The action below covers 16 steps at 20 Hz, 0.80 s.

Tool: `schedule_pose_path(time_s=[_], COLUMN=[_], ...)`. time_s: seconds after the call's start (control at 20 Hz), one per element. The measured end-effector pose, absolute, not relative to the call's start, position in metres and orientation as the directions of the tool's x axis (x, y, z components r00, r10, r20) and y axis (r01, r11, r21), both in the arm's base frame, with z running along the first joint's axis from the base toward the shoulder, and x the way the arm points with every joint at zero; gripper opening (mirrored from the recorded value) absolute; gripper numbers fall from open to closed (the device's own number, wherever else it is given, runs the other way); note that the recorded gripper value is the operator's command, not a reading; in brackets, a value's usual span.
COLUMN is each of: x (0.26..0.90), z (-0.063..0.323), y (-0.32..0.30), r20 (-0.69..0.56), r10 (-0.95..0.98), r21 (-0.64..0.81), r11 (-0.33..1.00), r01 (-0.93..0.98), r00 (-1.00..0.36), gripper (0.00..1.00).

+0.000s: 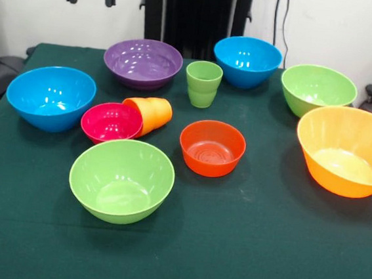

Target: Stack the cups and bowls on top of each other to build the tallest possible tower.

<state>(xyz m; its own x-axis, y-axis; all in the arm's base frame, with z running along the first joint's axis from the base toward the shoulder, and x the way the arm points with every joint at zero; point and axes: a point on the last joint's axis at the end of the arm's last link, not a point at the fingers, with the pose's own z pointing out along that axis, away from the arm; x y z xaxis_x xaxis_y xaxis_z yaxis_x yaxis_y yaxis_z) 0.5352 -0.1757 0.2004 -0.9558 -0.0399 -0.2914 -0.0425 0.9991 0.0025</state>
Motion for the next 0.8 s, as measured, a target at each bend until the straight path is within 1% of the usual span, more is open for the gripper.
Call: schedule_pose_path(time_s=[0.15, 0.2, 0.45, 0.65, 0.8], x=[0.536, 0.536, 0.548, 0.585, 0.614], z=[0.206, 0.213, 0.227, 0.237, 0.24], y=[-0.178, -0.181, -0.186, -0.184, -0.178], r20=[-0.278, -0.247, -0.176, -0.156, -0.172], r10=[0.0, 0.049, 0.093, 0.089, 0.077], r21=[0.023, 0.047, 0.062, 0.058, 0.058], r11=[1.0, 0.998, 0.995, 0.995, 0.996], r01=[-0.007, 0.038, 0.084, 0.081, 0.068], r00=[-0.961, -0.968, -0.98, -0.984, -0.982], gripper=[1.0, 1.0, 1.0, 1.0, 1.0])
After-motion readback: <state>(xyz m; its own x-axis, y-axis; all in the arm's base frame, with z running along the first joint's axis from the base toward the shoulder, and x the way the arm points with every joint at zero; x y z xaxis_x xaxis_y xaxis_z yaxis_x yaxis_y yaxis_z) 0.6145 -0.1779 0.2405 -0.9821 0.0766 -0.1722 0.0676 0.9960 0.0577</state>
